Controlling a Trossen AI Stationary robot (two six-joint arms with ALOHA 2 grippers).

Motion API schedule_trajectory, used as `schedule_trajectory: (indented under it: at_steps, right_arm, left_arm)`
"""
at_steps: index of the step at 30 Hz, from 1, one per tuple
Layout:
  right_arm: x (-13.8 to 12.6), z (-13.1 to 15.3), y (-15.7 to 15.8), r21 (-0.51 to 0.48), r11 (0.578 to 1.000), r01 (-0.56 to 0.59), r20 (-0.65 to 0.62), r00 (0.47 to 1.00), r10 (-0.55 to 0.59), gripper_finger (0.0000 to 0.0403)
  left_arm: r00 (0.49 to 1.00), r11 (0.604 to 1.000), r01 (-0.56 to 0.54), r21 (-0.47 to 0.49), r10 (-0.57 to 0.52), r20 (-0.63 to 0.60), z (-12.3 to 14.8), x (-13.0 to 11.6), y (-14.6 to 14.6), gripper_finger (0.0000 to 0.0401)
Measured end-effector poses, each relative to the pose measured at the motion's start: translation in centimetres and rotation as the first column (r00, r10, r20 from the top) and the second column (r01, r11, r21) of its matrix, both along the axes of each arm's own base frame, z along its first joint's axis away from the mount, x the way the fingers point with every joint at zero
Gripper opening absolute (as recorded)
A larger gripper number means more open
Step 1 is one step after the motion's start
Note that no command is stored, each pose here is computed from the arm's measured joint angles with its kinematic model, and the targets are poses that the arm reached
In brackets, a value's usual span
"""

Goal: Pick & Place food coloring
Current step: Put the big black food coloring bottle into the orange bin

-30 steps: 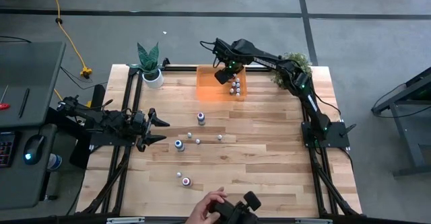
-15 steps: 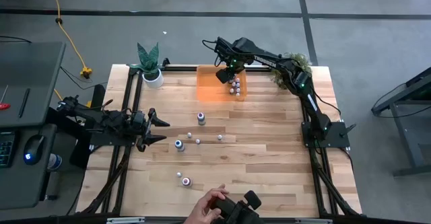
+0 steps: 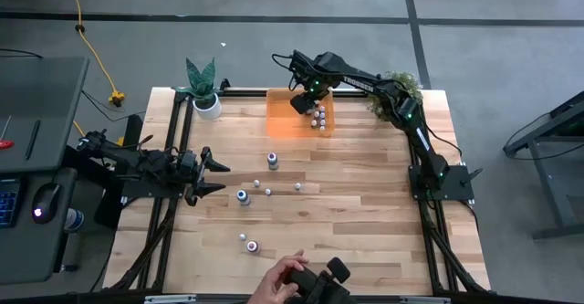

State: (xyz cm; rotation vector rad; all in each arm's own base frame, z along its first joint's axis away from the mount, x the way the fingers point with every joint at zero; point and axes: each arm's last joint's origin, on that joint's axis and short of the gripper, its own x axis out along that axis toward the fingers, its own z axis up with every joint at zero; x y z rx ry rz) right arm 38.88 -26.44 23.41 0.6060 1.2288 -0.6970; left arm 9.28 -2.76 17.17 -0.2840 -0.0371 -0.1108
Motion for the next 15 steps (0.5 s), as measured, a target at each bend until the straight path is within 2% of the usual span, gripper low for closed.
schedule_trajectory:
  at_steps: [15]
  right_arm:
    - [0.00, 0.10, -0.27, -0.082, 0.997, -0.006, -0.035, 0.999, 0.003, 0.0179]
  left_arm:
    - [1.000, 1.000, 0.000, 0.000, 0.000, 0.000, 0.00, 0.00, 0.00, 0.0271]
